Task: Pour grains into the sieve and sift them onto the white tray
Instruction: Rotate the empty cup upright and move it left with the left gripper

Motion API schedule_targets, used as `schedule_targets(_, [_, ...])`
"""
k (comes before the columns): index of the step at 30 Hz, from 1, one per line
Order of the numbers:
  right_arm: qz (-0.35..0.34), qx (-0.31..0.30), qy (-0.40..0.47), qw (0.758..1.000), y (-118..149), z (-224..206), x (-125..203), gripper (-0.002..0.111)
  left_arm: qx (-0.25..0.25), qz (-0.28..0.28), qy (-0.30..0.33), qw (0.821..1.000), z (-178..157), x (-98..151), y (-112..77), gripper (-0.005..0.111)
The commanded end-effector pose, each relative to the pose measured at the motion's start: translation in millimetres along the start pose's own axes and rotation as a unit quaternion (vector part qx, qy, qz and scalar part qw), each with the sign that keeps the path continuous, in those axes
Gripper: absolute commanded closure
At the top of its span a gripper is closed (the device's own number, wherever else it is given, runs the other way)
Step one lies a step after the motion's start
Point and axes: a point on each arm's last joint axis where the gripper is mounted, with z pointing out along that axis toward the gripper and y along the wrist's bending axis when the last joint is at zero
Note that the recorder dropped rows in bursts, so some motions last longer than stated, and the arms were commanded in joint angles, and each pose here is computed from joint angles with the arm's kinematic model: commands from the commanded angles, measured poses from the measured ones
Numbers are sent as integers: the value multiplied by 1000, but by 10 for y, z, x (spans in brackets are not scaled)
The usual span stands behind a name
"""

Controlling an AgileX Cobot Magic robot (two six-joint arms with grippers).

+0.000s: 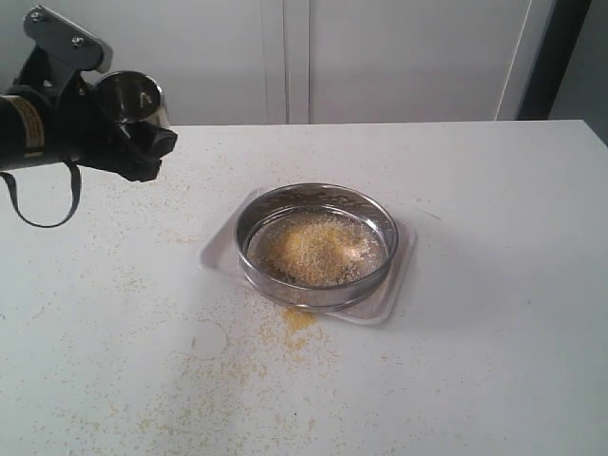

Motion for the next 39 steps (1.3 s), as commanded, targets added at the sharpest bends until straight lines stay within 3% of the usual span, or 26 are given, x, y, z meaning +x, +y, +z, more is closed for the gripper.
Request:
schedule_targets(1, [1,-3,-2,1000,2,2,12,108,-32,-69,21,997,-42,160,190,107])
schedule_targets(5, [1,-3,-2,1000,2,2,12,108,-35,-90,34,995,16,351,306,107])
schedule_targets(10, [1,-3,-2,1000,2,2,12,108,1,-117,9,993,130,546,362,107])
schedule_targets(14, [1,-3,-2,1000,2,2,12,108,34,-71,-9,997,237,659,329,107])
schedule_targets(17, [1,-3,-2,1000,2,2,12,108,39,-73,-5,997,317,751,317,107])
schedule_targets(21, [1,-3,-2,1000,2,2,12,108,31,-87,5,996,420,890,321,107])
schedule_targets(27, [1,-3,-2,1000,2,2,12,108,7,-152,7,988,560,1077,345,107])
schedule_targets(33, [1,-3,-2,1000,2,2,12,108,0,-158,59,986,651,1318,323,107])
schedule_targets(39, [1,-3,-2,1000,2,2,12,108,-26,-178,77,981,665,1390,355,107])
